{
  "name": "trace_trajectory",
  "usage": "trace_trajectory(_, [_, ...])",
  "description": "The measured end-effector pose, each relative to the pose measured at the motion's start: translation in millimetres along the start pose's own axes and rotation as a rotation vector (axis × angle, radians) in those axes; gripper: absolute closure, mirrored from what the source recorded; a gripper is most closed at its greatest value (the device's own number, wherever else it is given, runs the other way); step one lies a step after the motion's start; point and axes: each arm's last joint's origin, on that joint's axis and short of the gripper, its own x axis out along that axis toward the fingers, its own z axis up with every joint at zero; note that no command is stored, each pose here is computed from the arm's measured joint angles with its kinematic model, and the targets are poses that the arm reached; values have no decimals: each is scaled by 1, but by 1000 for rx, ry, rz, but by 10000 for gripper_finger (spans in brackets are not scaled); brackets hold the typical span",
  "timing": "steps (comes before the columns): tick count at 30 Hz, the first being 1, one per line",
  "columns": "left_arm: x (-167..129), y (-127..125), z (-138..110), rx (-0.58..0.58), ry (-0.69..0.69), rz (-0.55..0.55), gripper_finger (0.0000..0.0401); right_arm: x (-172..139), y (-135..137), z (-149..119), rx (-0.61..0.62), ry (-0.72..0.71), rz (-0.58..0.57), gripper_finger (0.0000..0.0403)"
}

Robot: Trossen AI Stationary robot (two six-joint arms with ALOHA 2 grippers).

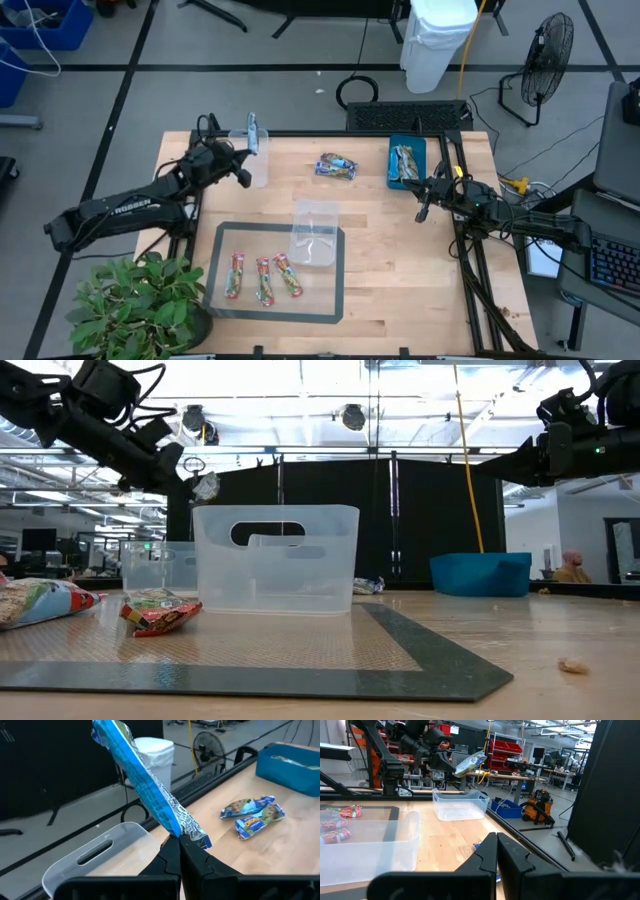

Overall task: Pick and place Granola Bars by type
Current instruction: Put the blue granola bar into the top blue bin

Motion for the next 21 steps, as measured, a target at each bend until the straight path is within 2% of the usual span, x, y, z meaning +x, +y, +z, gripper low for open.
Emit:
trace_trajectory(6, [-6,4,-25,-64,-131,-128,401,0,0,0,0,0,0,399])
trace_trajectory(12, [-17,3,-54,-162,-157,-245,401,0,0,0,0,0,0,399])
trace_trajectory(15, [-22,-2,-58,-192,-166,-329,401,0,0,0,0,0,0,399])
trace_trajectory(21, [-31,-14,-54,-154,-218,-489,401,0,0,0,0,0,0,399])
